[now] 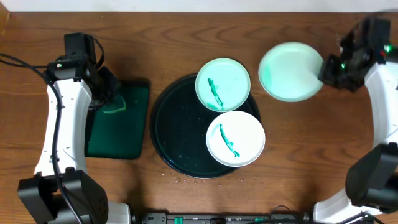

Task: Clean dirty plates on tray and stack at the side
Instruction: 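Carry the cleaned plate right and set it on the table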

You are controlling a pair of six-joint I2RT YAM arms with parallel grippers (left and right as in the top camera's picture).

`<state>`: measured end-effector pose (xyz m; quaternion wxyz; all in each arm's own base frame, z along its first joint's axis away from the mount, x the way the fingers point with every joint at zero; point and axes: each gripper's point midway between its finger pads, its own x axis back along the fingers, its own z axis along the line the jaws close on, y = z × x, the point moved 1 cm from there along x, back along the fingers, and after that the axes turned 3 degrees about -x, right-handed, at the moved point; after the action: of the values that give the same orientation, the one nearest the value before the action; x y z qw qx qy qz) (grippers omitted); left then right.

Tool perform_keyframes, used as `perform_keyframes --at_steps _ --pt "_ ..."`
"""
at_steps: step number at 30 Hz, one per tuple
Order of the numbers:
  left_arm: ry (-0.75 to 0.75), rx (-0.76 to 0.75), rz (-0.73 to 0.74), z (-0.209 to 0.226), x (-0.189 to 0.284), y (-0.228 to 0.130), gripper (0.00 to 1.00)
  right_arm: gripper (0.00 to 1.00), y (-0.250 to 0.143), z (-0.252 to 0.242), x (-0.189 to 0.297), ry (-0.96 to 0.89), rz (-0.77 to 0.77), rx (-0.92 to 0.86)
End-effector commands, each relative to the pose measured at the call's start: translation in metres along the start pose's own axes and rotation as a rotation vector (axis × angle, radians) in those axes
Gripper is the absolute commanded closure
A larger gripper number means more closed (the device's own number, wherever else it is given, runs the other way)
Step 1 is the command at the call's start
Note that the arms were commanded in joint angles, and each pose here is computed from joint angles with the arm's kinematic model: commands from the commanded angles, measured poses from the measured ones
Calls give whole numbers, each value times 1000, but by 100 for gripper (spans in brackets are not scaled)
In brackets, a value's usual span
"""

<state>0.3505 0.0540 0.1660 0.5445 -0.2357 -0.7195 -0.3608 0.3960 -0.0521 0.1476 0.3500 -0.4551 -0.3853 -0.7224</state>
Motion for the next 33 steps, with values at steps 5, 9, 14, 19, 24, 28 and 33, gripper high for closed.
perform_keyframes --at_steps 5,9,14,19,24,28,33 --pt "12 14 8 4 -3 -3 93 99 -39 -50 -60 -15 46 -96" --pt "12 14 7 4 -3 -3 93 99 -44 -56 -82 -15 1 -95" --pt "11 14 6 4 -3 -2 93 89 -53 -59 -91 -65 1 -72" --pt "6 14 -3 2 -3 0 93 66 -54 -32 -65 -4 87 -83" --pt "-2 14 -15 1 -3 3 93 64 -61 35 -28 152 191 53" --pt "-2 15 -15 1 -3 3 93 63 -99 70 -35 178 277 315" --pt "-2 12 -15 0 -3 2 93 67 -135 77 -50 53 337 506"
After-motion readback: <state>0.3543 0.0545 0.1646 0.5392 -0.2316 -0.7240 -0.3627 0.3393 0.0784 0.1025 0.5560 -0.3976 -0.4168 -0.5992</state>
